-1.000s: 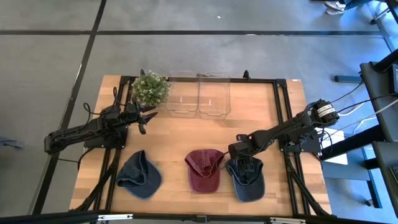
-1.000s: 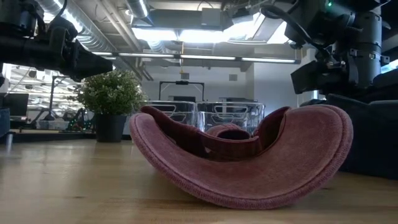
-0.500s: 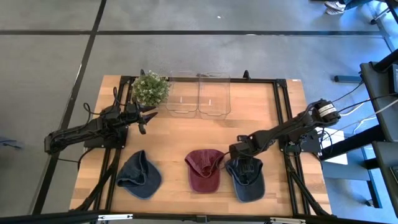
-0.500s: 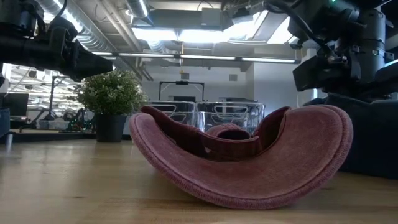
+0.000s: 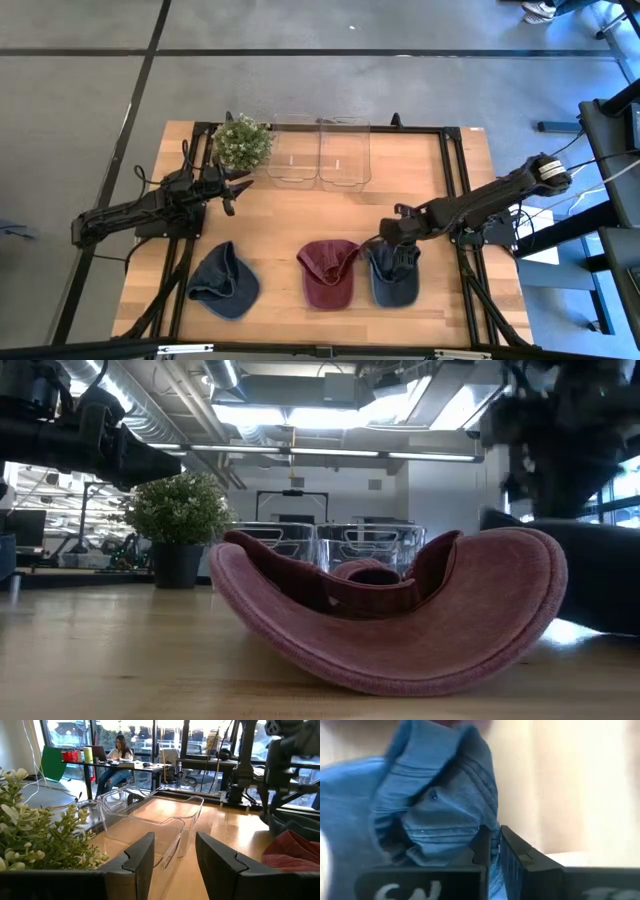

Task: Pick & Place hat
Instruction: Put the right black cap into the left transparent bin

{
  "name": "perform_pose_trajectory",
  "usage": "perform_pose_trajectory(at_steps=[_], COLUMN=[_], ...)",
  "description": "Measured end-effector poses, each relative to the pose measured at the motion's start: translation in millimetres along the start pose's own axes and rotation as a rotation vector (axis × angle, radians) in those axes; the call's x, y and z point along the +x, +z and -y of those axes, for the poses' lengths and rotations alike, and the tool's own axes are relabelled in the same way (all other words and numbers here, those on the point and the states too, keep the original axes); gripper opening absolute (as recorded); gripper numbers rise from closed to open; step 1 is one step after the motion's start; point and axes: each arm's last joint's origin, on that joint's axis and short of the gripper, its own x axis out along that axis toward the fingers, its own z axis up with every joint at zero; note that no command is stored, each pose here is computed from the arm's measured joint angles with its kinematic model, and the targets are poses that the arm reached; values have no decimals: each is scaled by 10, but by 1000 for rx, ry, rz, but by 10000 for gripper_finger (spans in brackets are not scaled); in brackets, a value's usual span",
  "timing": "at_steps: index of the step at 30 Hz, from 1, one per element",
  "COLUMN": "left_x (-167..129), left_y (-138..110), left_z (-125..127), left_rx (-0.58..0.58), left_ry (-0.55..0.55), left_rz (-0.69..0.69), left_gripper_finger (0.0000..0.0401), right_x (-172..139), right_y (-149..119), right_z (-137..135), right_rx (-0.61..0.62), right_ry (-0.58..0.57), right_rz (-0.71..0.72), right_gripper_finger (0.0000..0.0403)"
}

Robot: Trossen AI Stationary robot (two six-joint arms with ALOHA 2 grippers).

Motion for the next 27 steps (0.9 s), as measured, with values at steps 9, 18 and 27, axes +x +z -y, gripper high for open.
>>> perform_pose_trajectory(at_steps=[9, 18, 27], left_x=[0, -12, -66], left_y=[5, 152, 326], left_z=[0, 12, 113], left_rx=[-11, -286, -511], left_ry=[-1, -41, -413], left_rz=[5, 153, 168], left_gripper_finger=[139, 139, 139], right_x=[-826, -1718, -2098], right_y=[289, 666, 950], right_z=[63, 59, 136], right_rx=[-26, -276, -498], right_ry=[-247, -538, -564], right_rz=[338, 605, 814], right_gripper_finger=[25, 25, 25])
